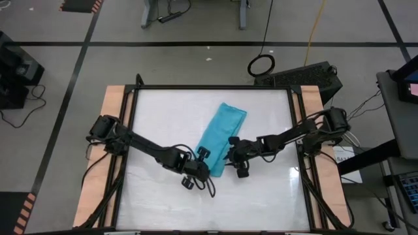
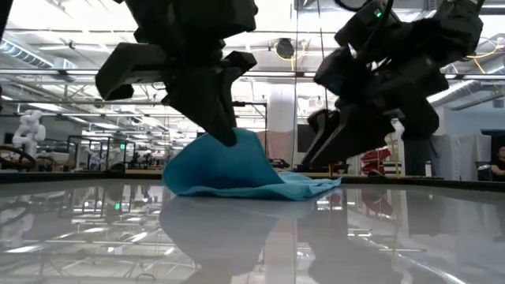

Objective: Roll towel
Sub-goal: Roll the blue towel

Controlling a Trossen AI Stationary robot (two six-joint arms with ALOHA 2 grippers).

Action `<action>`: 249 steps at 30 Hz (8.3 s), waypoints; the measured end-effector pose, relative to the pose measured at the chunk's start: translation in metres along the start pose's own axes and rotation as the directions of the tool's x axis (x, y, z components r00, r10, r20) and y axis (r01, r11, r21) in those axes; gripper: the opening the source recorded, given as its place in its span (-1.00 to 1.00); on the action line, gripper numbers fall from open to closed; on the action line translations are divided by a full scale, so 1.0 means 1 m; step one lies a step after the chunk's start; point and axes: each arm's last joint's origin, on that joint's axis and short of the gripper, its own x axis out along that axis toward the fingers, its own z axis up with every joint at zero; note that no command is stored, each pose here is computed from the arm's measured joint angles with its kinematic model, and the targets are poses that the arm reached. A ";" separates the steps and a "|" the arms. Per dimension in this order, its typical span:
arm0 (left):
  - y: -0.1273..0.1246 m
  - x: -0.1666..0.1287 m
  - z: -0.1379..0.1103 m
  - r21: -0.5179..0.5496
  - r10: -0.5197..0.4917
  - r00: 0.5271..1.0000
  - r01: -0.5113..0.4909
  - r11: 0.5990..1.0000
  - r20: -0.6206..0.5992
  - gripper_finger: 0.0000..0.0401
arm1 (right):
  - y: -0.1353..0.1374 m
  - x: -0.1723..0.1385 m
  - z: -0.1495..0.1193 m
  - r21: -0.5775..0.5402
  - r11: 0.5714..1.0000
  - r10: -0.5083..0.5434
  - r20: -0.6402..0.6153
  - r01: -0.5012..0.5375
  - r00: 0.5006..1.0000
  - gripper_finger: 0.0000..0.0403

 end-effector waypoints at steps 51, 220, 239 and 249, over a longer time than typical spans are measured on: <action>-0.001 0.057 0.007 -0.149 -0.032 0.989 0.054 0.987 0.146 -0.93 | 0.017 0.027 -0.018 0.083 0.997 -0.007 -0.017 0.008 1.000 -0.43; -0.013 -0.003 -0.014 -0.044 -0.406 0.912 0.404 0.914 -0.058 -0.23 | -0.053 0.014 0.007 0.027 0.981 -0.180 -0.258 0.193 0.949 -0.02; 0.048 0.038 -0.082 -0.155 -0.226 0.966 0.207 0.966 -0.124 -0.32 | -0.027 -0.029 0.040 -0.018 0.984 -0.176 -0.158 0.175 0.972 -0.02; 0.044 0.041 -0.085 -0.180 -0.237 0.966 0.215 0.960 -0.109 -0.32 | 0.015 0.009 0.042 0.020 0.996 -0.091 -0.017 0.091 0.996 -0.02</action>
